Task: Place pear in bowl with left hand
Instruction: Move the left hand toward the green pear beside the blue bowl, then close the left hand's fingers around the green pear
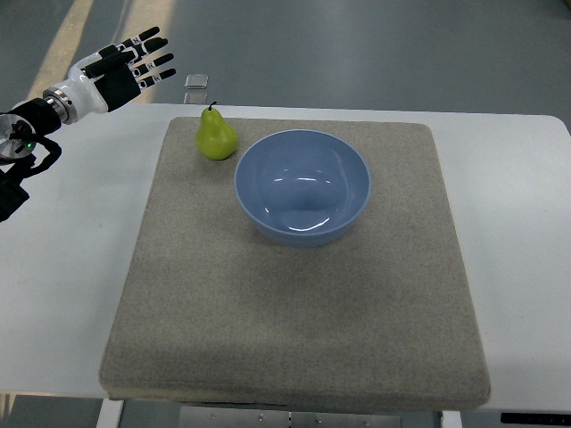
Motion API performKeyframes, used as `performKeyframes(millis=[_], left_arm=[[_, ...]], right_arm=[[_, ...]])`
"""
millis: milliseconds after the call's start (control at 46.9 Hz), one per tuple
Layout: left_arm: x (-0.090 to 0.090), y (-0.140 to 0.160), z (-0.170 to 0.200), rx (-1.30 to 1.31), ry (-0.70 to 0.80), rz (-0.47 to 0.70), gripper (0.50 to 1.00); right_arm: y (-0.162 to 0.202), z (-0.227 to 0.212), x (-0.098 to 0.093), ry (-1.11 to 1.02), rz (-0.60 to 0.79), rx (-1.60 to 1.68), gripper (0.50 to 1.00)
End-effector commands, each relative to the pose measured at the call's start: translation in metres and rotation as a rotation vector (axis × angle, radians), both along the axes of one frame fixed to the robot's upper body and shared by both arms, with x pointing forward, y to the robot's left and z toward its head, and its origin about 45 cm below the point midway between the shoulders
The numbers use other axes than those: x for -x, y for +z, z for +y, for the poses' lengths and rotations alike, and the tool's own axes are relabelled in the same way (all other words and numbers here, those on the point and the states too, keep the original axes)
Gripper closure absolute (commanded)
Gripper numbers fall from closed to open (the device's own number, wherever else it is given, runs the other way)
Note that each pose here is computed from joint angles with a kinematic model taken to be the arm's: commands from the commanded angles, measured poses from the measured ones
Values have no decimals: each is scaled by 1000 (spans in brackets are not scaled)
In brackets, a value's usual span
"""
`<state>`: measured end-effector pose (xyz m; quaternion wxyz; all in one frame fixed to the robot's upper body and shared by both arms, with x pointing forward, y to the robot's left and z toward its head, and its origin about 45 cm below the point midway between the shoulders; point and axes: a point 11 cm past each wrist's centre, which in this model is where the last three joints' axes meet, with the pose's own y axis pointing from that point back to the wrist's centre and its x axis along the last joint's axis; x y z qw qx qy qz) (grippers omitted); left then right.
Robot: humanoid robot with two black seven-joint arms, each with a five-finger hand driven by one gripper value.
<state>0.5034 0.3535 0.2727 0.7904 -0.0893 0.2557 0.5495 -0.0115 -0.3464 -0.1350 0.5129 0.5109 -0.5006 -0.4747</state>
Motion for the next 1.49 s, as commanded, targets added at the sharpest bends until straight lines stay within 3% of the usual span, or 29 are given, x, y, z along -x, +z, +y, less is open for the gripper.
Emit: performKeyframes(millis=[0,640,854,1195,1473], left_arm=[[0,0,0,-2,-1,0,506],[-2,-1,-20,-30,-51,-7,506],[-6,8,-32,-390,-189,-17,506],[-15,35,-49,-924,-375,-148,506],[-16,34,-61,-1295,-505,-208,506]], right_arm=[[0,0,0,0,0,0,574],[0,0,0,0,0,0,576],[0,0,0,0,0,0,574],[0,0,0,0,0,0,574],[0,0,0,0,0,0,574]])
